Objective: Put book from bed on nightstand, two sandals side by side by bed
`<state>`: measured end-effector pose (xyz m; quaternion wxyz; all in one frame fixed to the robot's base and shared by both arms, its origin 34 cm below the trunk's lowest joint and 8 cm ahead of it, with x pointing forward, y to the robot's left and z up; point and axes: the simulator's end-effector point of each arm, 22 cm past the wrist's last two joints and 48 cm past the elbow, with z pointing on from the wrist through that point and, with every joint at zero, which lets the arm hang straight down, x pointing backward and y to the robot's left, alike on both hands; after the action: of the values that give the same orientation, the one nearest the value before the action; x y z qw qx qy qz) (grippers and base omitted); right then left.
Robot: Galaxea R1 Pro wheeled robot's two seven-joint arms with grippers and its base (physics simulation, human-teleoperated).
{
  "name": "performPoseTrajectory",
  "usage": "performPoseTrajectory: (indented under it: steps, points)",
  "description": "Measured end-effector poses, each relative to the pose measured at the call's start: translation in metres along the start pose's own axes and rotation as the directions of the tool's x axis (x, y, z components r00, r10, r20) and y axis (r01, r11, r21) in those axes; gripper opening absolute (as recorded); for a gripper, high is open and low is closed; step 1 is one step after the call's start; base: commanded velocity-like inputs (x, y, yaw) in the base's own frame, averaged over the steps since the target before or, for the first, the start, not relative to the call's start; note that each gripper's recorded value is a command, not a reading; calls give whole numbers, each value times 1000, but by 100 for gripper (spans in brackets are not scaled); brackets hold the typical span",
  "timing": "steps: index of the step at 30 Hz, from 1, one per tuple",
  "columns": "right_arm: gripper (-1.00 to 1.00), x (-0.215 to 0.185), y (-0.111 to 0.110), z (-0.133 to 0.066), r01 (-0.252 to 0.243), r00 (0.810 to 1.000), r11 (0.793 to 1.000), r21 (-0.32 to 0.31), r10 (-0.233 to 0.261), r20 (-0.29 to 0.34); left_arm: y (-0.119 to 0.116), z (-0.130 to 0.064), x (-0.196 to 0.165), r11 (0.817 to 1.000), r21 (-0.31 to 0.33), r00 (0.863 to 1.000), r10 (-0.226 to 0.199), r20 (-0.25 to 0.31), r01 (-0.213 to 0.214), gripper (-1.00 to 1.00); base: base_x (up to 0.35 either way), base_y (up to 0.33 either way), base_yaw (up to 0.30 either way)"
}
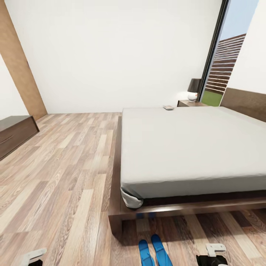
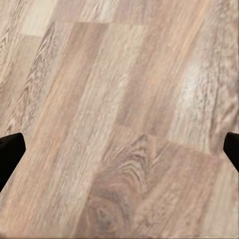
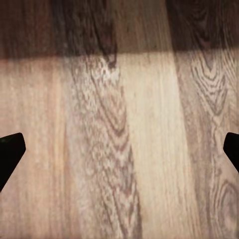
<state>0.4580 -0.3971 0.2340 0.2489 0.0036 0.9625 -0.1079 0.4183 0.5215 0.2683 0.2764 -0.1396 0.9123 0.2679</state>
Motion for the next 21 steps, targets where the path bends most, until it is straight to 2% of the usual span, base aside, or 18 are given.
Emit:
performPoseTrajectory:
  steps: [13, 14, 19, 21]
  points:
    - [100, -19, -5, -21, 0, 1000, 1000, -1, 0, -2, -74, -43, -9, 993, 112, 999, -30, -41, 35, 100, 0, 0, 0]
    - [100, -20, -6, -23, 0, 1000, 1000, -1, 0, -2, -74, -44, -10, 993, 112, 999, -30, -41, 35, 100, 0, 0, 0]
    - [100, -27, -8, -31, 1, 1000, 1000, -1, -1, -3, -113, -69, -10, 984, 167, 997, -48, -60, 58, 100, 0, 0, 0]
    - [100, -30, -8, -34, 1, 1000, 1000, -1, -1, -4, -118, -75, -12, 983, 175, 997, -52, -62, 62, 100, 0, 0, 0]
